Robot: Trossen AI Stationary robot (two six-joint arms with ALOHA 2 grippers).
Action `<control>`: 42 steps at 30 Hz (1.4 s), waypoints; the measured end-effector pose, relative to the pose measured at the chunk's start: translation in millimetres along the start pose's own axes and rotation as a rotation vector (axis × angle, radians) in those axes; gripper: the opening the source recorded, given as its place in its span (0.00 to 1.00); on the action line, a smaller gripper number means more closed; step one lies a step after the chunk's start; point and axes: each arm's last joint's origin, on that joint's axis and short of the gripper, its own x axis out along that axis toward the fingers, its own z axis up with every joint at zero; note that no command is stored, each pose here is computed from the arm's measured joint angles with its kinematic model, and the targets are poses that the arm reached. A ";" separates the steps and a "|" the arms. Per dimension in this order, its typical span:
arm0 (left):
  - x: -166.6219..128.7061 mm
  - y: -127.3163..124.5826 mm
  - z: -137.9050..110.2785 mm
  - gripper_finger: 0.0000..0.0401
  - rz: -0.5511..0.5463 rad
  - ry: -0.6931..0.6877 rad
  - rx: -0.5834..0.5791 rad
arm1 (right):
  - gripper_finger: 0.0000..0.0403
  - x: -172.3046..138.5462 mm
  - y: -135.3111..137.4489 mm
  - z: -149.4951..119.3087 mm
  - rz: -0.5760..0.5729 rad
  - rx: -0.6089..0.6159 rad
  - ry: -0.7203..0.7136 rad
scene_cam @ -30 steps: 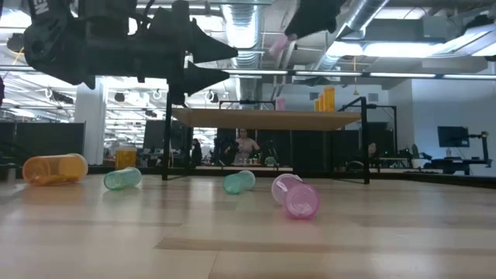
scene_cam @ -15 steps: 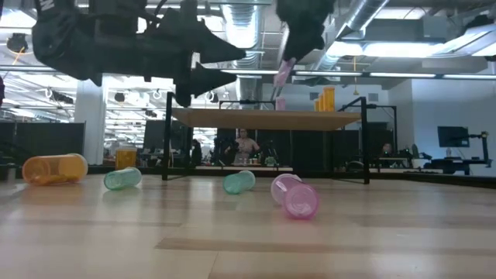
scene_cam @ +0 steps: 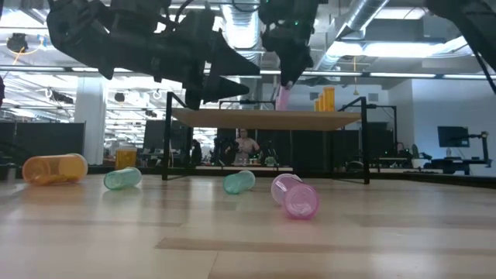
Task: Pick and place medicine bottles onto shelf by color
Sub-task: Put the pink pill bottle on the shelf
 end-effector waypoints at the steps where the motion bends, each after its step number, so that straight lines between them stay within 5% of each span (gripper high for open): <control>1: 0.0 -0.6 0.6 0.68 -0.016 -0.004 -0.003 | 0.33 2.0 -2.3 0.4 0.001 0.004 0.009; 13: 0.0 -1.8 2.8 0.68 -0.042 -0.021 -0.011 | 0.33 2.1 -16.2 0.8 -0.003 0.024 -0.001; 42: -0.1 -2.2 2.7 0.68 -0.048 -0.020 -0.012 | 0.33 1.6 5.1 2.7 -0.018 -0.247 -0.015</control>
